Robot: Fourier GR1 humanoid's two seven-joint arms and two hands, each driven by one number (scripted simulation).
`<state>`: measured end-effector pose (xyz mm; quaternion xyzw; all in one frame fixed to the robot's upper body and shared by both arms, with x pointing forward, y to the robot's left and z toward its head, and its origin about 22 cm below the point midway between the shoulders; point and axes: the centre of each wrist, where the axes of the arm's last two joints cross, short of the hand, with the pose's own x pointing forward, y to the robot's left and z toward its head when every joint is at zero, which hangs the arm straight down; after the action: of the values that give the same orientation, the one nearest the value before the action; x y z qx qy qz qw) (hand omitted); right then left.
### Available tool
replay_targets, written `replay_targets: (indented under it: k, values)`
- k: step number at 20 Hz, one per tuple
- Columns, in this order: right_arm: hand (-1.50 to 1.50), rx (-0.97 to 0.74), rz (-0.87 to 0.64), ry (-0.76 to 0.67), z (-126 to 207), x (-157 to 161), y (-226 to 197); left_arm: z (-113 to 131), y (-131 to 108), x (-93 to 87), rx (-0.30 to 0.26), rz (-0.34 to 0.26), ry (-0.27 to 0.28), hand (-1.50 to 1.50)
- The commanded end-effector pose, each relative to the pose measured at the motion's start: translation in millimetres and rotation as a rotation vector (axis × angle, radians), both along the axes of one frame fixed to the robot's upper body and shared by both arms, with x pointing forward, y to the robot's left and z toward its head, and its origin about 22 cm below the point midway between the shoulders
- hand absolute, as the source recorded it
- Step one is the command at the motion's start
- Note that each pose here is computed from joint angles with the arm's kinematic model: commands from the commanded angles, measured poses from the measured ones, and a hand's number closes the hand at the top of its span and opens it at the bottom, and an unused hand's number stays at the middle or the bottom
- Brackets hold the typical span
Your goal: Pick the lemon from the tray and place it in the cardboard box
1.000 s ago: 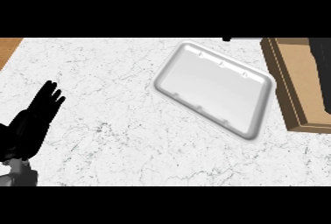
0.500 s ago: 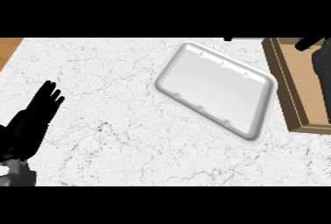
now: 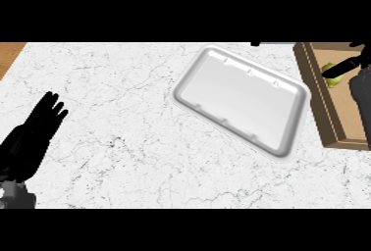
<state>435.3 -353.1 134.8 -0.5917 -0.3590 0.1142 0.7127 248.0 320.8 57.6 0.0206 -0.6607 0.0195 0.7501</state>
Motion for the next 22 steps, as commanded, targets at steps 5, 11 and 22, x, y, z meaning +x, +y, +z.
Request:
replay_targets:
  k: [5,11,22]
  values:
    - [-1.5,0.064,-0.063,-0.445,11,-3,0,-11,-5,3.7,-0.012,0.004,-0.002,0.0]
    - [-1.5,0.151,-0.158,-0.697,8,-25,-23,-3,11,-13.4,0.008,0.014,0.001,0.0]
    - [-1.5,0.246,-0.153,-0.803,29,-126,-77,-13,9,-17.6,0.012,0.034,0.004,0.0]
